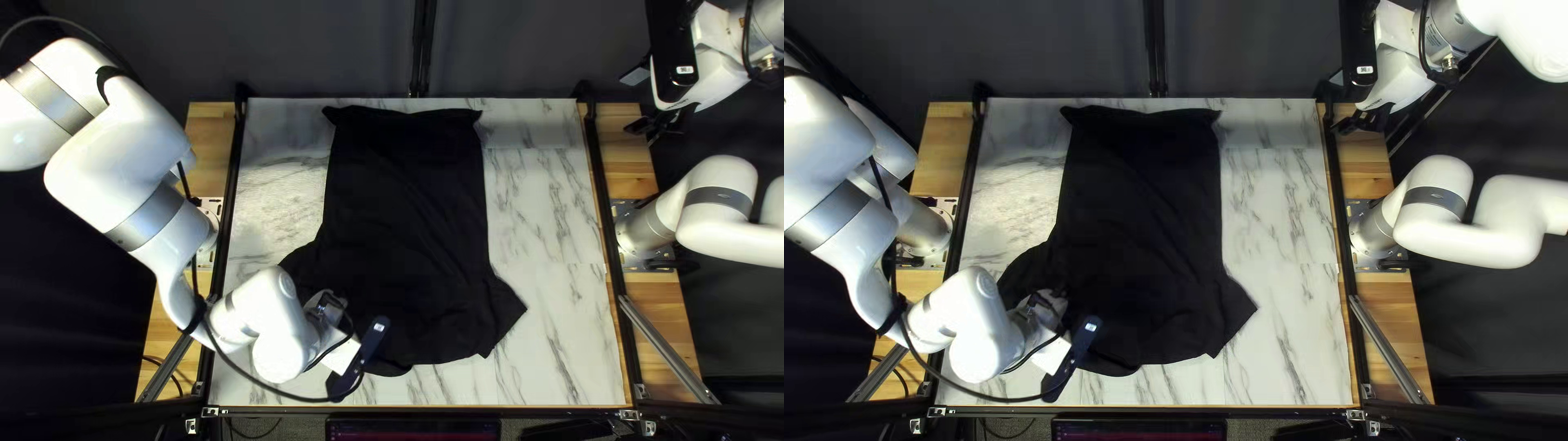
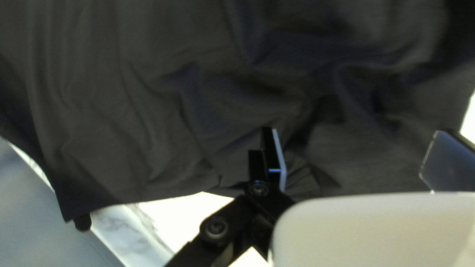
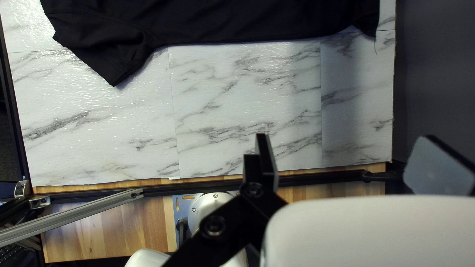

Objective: Fold t-shirt

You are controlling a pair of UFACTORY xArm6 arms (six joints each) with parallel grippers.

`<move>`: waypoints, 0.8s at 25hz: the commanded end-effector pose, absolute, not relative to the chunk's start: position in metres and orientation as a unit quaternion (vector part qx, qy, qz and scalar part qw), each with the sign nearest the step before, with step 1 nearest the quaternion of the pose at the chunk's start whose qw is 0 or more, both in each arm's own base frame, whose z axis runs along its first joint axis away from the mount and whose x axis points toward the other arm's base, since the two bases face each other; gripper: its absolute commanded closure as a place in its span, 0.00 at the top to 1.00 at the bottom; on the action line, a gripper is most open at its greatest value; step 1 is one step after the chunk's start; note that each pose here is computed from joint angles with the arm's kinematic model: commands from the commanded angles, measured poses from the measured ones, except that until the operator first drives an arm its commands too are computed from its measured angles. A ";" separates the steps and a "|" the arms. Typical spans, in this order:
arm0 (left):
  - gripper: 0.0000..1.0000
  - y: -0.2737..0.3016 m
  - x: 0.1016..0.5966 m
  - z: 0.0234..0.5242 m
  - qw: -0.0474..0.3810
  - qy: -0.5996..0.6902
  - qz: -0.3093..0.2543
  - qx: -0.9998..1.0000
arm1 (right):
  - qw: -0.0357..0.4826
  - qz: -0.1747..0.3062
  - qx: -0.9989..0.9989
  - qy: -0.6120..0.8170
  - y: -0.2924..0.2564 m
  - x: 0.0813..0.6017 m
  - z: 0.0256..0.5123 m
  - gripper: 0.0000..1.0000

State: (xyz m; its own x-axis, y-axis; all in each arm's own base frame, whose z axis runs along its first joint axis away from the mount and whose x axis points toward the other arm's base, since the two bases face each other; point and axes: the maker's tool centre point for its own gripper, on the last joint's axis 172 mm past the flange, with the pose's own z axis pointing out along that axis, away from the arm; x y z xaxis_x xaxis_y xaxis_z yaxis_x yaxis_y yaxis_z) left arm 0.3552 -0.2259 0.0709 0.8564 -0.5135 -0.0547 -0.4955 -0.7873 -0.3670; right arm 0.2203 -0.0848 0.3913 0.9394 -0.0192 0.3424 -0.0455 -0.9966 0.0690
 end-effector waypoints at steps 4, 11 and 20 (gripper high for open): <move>1.00 -0.229 0.365 0.046 0.244 0.191 0.011 -0.951 | 0.038 0.173 0.984 -0.016 -0.085 0.220 0.391 1.00; 0.92 -0.221 0.363 0.045 0.275 0.158 0.045 -0.947 | 0.038 0.173 0.984 -0.016 -0.085 0.220 0.391 1.00; 0.00 -0.217 0.363 0.049 0.277 0.159 0.043 -0.947 | 0.038 0.173 0.984 -0.016 -0.085 0.220 0.391 1.00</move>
